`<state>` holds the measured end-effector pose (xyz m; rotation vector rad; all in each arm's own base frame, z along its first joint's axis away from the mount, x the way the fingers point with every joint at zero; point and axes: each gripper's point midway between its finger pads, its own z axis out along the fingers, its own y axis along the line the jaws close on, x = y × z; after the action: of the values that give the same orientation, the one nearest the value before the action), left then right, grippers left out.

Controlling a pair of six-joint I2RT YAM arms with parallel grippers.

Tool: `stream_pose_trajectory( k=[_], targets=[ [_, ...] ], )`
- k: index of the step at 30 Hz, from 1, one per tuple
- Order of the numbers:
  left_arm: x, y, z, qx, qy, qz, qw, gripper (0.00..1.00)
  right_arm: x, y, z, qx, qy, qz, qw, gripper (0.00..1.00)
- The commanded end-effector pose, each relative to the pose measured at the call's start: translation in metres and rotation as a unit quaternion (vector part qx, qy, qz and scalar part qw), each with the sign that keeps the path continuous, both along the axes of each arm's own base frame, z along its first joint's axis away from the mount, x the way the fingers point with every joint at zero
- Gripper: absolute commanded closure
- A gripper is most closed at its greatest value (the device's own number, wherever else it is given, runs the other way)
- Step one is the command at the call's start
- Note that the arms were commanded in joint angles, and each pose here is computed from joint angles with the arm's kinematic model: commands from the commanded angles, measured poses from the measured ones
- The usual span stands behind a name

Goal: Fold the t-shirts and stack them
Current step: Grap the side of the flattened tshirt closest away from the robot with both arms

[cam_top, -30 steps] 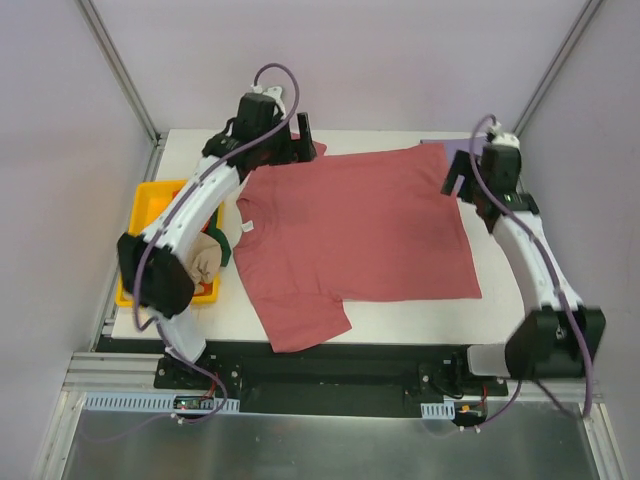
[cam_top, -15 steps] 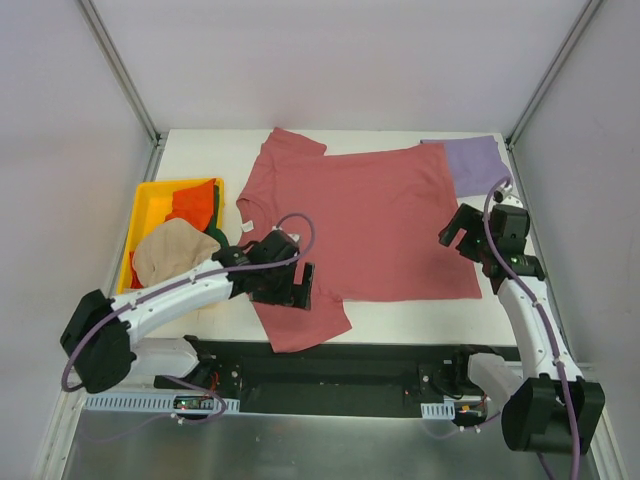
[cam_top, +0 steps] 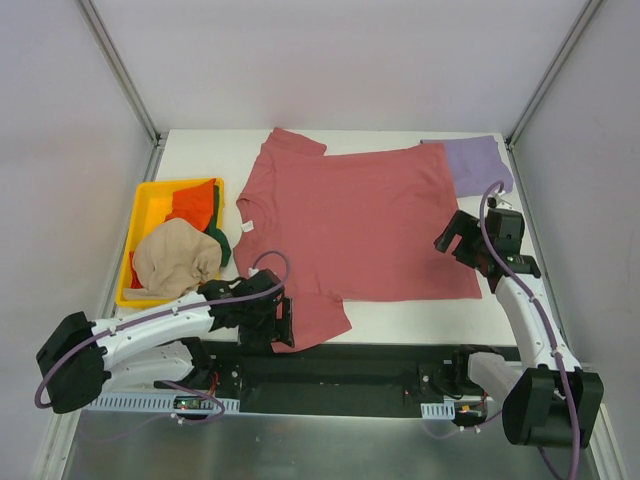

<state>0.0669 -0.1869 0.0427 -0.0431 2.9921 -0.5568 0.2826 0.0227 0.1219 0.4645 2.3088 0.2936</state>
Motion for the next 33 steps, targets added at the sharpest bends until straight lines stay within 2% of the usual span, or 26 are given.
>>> stream_pose_trajectory(
  k=[1,5,9,12,16,19,20,29,33],
  targets=[
    [-0.013,0.001,-0.013,0.009,0.040,0.035,0.999,0.23,0.002,-0.003,0.007,0.000,-0.016,-0.012,1.000,0.04],
    [-0.012,-0.006,-0.019,0.001,0.047,0.041,0.998,0.33,0.003,-0.003,0.004,0.001,-0.010,-0.012,1.000,0.04],
    [-0.003,-0.014,-0.020,-0.006,0.031,0.047,0.998,0.39,0.003,-0.002,0.002,0.002,-0.006,-0.009,1.000,0.04],
    [0.003,-0.011,-0.027,0.014,0.023,0.053,0.998,0.44,0.003,-0.002,0.000,0.002,-0.003,-0.010,1.000,0.04],
    [0.002,-0.018,-0.028,0.023,0.038,0.031,0.999,0.68,0.002,-0.003,0.000,-0.001,-0.003,-0.011,1.000,0.04],
    [0.003,-0.024,-0.022,0.012,0.036,0.017,0.999,0.95,0.000,-0.005,-0.002,-0.004,0.003,-0.015,1.000,0.04],
    [0.004,-0.026,-0.019,0.006,0.032,0.013,0.999,1.00,-0.001,-0.006,-0.003,-0.006,0.004,-0.015,1.000,0.04],
    [0.029,-0.050,0.040,-0.090,-0.059,-0.037,0.994,1.00,-0.047,-0.015,-0.025,-0.019,0.074,-0.048,0.996,0.04],
    [0.047,-0.057,0.055,-0.099,-0.093,-0.065,0.989,1.00,-0.069,-0.015,-0.034,0.000,0.083,-0.077,0.994,0.04]
  ],
)
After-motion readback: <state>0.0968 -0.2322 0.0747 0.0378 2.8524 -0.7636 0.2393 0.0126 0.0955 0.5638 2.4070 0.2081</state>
